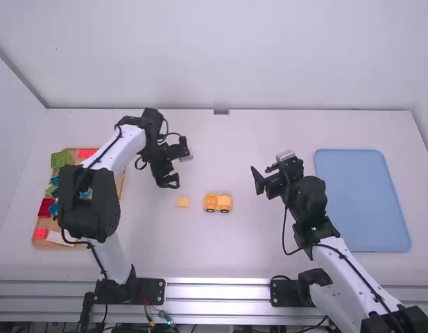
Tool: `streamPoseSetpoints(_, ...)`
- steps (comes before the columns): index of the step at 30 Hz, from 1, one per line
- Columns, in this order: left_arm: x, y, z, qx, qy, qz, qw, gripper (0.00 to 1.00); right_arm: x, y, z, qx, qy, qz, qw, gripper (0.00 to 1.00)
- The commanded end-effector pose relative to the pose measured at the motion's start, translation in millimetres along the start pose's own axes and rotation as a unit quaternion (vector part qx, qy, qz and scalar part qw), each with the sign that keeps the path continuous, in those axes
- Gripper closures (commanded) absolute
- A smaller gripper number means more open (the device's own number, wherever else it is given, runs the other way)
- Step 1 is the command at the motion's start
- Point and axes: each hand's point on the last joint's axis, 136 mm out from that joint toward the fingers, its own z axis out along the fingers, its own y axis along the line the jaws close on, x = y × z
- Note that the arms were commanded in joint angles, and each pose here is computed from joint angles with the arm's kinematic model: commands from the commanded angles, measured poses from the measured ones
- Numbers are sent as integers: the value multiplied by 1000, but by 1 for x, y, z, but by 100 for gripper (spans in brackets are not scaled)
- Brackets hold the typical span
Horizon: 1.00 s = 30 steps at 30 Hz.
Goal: Assemble lego blocks to make yellow taxi
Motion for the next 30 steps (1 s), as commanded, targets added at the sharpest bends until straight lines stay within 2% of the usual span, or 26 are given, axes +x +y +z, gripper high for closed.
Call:
streamPoseSetpoints(1, -35, -26, -22, 25, -203, 209, 956, 1, -1, 4, -2, -9, -5, -1, 1000, 2)
streamPoseSetpoints(2, -32, -30, -22, 20, -260, 226, 939, 1, -3, 10, -2, -28, -8, -11, 1000, 1)
streamPoseSetpoints(3, -30, -31, -22, 16, -283, 228, 931, 1, -3, 15, -2, -44, -11, -20, 999, 1)
streamPoseSetpoints(6, -11, -36, -7, 4, -327, 214, 920, 1, -7, 39, -6, -110, -26, -60, 992, 1)
streamPoseSetpoints(8, -5, -40, 2, 1, -340, 203, 918, 1, -10, 42, -7, -120, -32, -59, 990, 1)
streamPoseSetpoints(14, 6, -49, 38, -12, -356, 181, 917, 1, -15, 47, -9, -134, -44, -61, 988, 1)
streamPoseSetpoints(17, 12, -44, 51, -23, -355, 141, 924, 1, -17, 58, -12, -166, -54, -80, 981, 1)
streamPoseSetpoints(18, 14, -42, 55, -27, -357, 123, 926, 1, -17, 68, -16, -195, -61, -98, 974, 1)
streamPoseSetpoints(21, 15, -44, 60, -30, -360, 114, 926, 1, -18, 74, -19, -216, -67, -106, 968, 1)
streamPoseSetpoints(28, 19, -47, 75, -15, -354, 105, 929, 0, -18, 74, -19, -217, -66, -104, 968, 1)
streamPoseSetpoints(30, 19, -46, 82, 0, -354, 94, 931, 3, -18, 75, -20, -218, -67, -106, 968, 1)
